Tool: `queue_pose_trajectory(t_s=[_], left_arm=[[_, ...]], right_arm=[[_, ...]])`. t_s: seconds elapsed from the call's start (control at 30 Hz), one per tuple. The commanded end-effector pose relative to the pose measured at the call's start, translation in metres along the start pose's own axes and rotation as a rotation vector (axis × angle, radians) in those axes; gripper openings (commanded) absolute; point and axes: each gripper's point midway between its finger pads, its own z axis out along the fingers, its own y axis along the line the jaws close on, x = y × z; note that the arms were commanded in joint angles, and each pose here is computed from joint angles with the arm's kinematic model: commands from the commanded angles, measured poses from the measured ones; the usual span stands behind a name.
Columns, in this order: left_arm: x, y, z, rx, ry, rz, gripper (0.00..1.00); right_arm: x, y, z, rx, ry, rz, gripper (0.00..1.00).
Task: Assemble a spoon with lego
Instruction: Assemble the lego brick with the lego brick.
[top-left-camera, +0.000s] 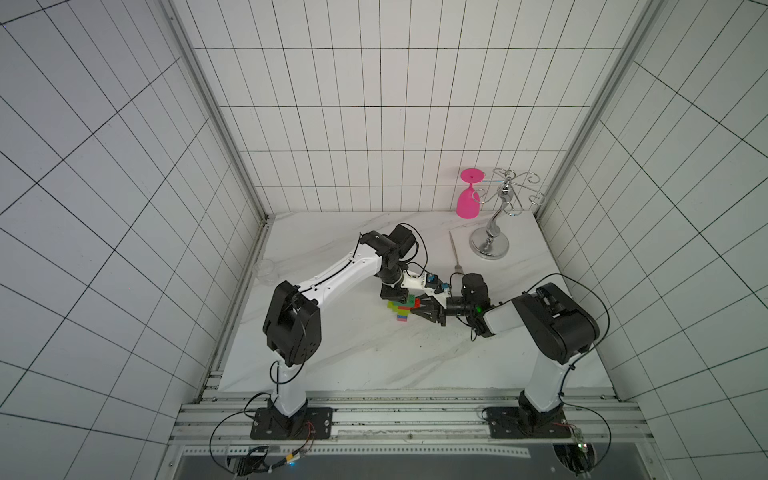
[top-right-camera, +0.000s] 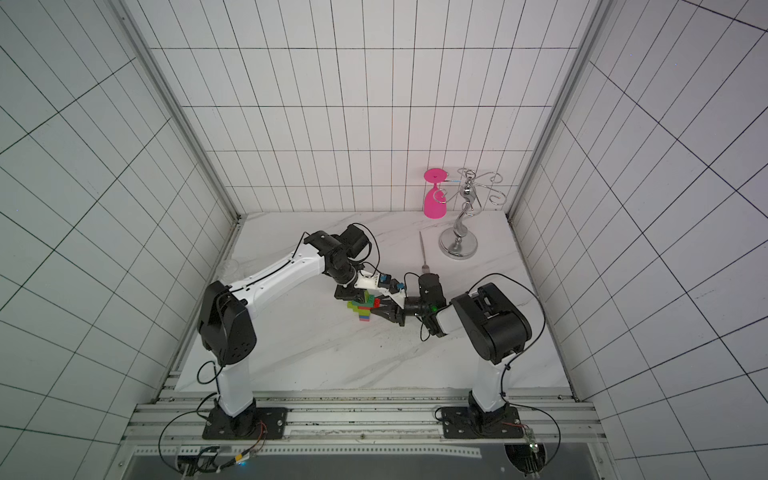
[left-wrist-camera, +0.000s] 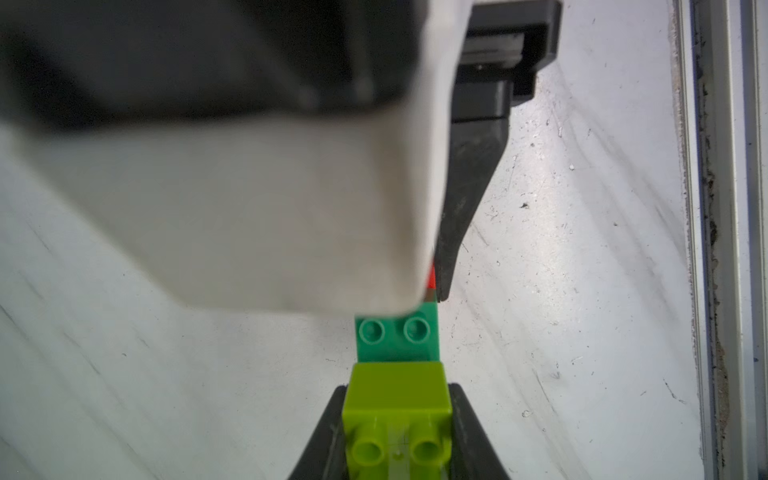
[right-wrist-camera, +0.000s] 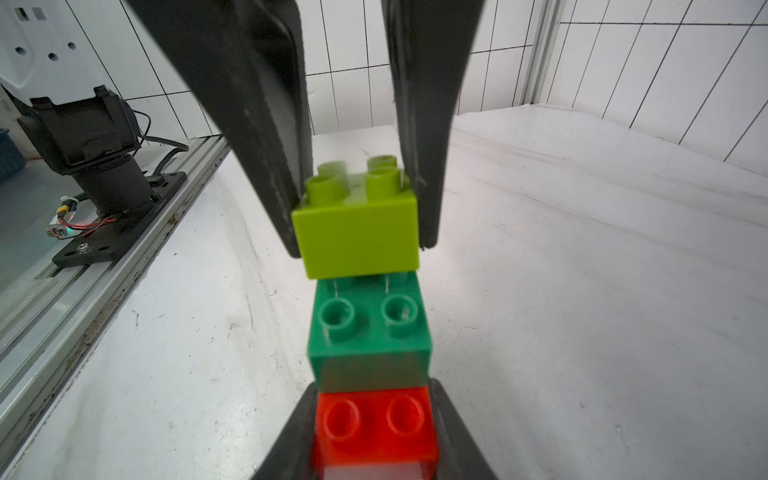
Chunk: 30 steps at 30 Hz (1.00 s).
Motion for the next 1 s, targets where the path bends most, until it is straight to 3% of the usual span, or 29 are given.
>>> queue_pose_trajectory(t_s=[0.0,0.2,0.37,0.5,0.53,0.57,0.6,0.8,0.9,0.97], left_arm=[[0.045,-0.026,0.075,0.146,0.267,0.02,0.15],[0.059,-0.03,0.095,0.143,0.405,0.058,0.15],[0.042,-0.02,0.085,0.113,0.341,0.022,0.22],[0.036,-0.013,0.073,0.097,0.28,-0.01,0.22],[0.037,-0.013,0.071,0.098,0.274,-0.016,0.23],[0.039,-0.013,0.07,0.095,0.268,-0.021,0.22],[0.04,-0.013,0.07,0.094,0.261,-0.025,0.22],[0.042,-0.012,0.065,0.073,0.236,-0.04,0.21],[0.04,-0.011,0.063,0.067,0.231,-0.042,0.21],[0.04,-0.012,0.064,0.069,0.228,-0.041,0.21]], right_arm=[[-0.009,0.0,0.005,-0.016,0.003,0.01,0.25],[-0.01,-0.001,0.005,-0.016,0.005,0.012,0.25],[-0.011,-0.001,0.004,-0.014,0.009,0.015,0.27],[-0.015,-0.009,-0.002,0.04,0.008,0.03,0.4],[-0.017,-0.013,-0.005,0.06,0.001,0.041,0.44],[-0.022,-0.016,-0.01,0.076,-0.016,0.047,0.62],[-0.026,-0.018,-0.014,0.085,-0.035,0.046,0.99],[-0.054,-0.023,-0.039,0.168,-0.128,0.03,0.98],[-0.064,-0.045,-0.068,0.359,-0.185,0.066,0.98],[-0.067,-0.07,-0.106,0.563,-0.238,0.143,0.98]])
